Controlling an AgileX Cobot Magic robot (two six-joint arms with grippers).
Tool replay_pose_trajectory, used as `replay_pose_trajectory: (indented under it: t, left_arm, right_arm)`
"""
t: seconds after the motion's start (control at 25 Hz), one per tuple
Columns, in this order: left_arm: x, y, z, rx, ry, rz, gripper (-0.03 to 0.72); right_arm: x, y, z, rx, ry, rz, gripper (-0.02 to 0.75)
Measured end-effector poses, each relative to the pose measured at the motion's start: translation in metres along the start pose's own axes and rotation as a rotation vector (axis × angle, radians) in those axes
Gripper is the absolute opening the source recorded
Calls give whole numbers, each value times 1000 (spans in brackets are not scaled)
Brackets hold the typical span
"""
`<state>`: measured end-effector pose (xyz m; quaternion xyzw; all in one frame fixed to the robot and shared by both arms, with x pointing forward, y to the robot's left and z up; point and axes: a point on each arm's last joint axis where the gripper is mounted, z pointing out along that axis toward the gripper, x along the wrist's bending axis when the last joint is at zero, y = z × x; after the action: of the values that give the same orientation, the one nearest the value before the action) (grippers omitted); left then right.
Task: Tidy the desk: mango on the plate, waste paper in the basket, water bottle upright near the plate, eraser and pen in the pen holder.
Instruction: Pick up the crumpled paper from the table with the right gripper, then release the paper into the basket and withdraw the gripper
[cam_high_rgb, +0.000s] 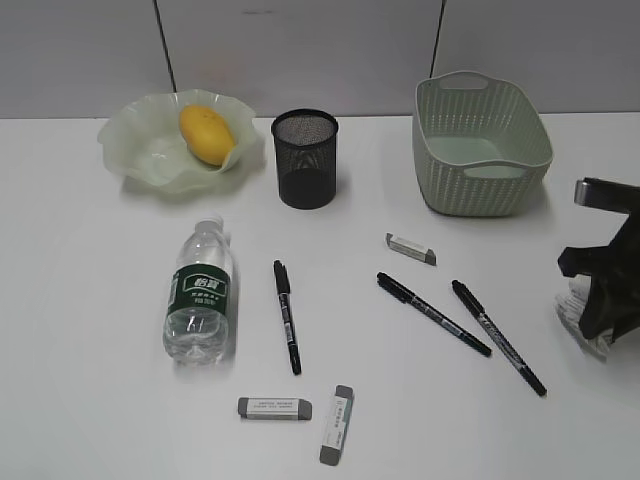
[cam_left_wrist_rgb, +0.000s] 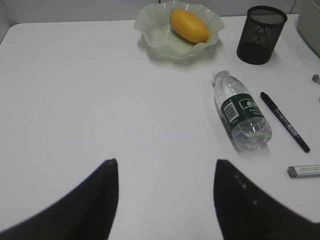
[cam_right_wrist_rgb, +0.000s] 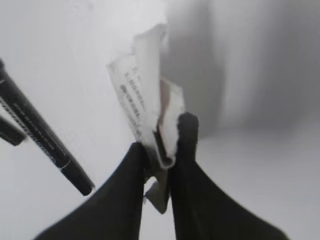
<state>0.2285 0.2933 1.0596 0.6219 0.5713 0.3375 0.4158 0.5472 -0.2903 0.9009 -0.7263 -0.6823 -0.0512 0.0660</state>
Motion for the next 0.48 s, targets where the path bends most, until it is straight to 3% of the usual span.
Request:
replay_pose_trajectory:
  t: [0.48]
  left_arm:
    - [0,0,0,0,0,0,448]
  right_arm:
    - [26,9,-109,-326,62,-95,134]
